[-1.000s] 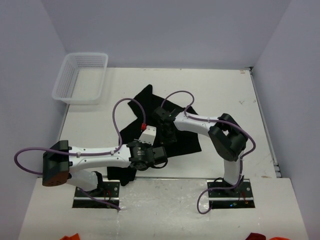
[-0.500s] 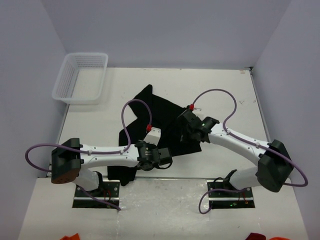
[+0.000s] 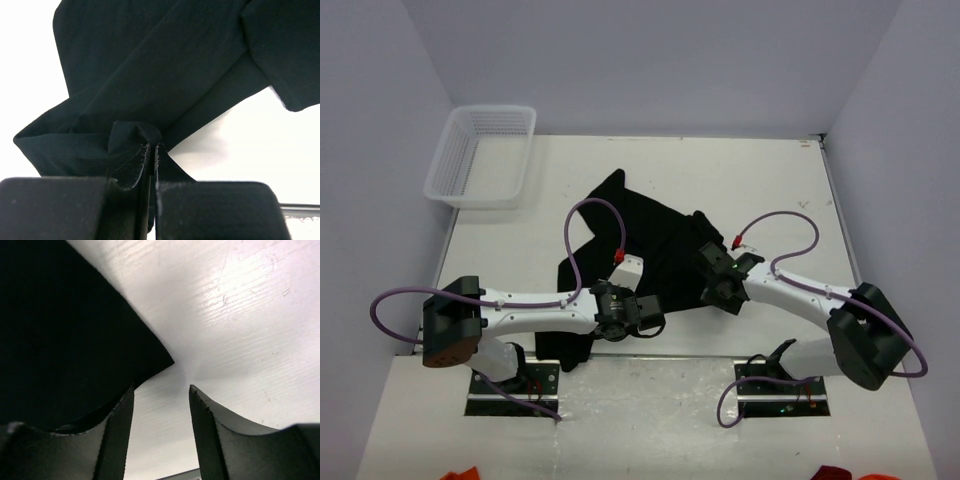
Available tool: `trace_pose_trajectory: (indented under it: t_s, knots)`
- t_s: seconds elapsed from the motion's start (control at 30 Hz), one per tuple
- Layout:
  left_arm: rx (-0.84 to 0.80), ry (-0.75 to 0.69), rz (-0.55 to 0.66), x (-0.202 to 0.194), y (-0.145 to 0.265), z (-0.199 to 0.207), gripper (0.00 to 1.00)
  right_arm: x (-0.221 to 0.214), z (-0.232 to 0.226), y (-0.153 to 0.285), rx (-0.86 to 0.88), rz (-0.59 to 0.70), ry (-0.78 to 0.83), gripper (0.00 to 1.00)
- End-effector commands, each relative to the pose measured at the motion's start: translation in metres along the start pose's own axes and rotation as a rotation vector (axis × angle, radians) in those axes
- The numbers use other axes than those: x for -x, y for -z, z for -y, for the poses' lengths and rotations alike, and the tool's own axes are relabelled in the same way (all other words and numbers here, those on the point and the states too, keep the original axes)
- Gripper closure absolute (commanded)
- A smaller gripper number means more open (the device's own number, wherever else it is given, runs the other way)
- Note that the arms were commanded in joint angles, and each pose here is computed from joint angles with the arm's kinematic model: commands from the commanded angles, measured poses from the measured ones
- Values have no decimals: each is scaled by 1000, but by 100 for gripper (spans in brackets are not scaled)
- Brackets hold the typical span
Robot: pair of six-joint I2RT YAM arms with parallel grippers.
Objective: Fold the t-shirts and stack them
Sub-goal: Flatten out the tshirt
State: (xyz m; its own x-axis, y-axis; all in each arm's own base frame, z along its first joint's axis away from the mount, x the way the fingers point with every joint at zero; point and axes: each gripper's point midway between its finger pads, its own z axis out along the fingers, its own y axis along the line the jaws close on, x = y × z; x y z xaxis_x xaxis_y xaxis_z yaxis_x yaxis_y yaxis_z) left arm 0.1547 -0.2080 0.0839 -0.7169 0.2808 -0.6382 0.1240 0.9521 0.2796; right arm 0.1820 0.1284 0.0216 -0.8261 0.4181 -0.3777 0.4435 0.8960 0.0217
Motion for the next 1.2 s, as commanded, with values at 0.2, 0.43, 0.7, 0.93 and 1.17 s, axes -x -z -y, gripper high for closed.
trace_pose_trajectory:
  t_s: [0.2,0.43,0.7,0.93,1.17]
  knots:
    - [-30,5,22,7,2,10,100,18,-1,-13,34,38,-105,46]
    - [-30,1,22,6,2,8,100,21,-9,-20,44,17,-121,48]
    - [-46,13,30,10,6,8,100,15,-21,-24,56,-39,-113,54]
    - [-49,24,34,11,9,2,100,3,-34,-37,91,-97,-144,55]
    - [-50,15,29,7,7,1,100,-6,-34,-45,97,-114,-165,60]
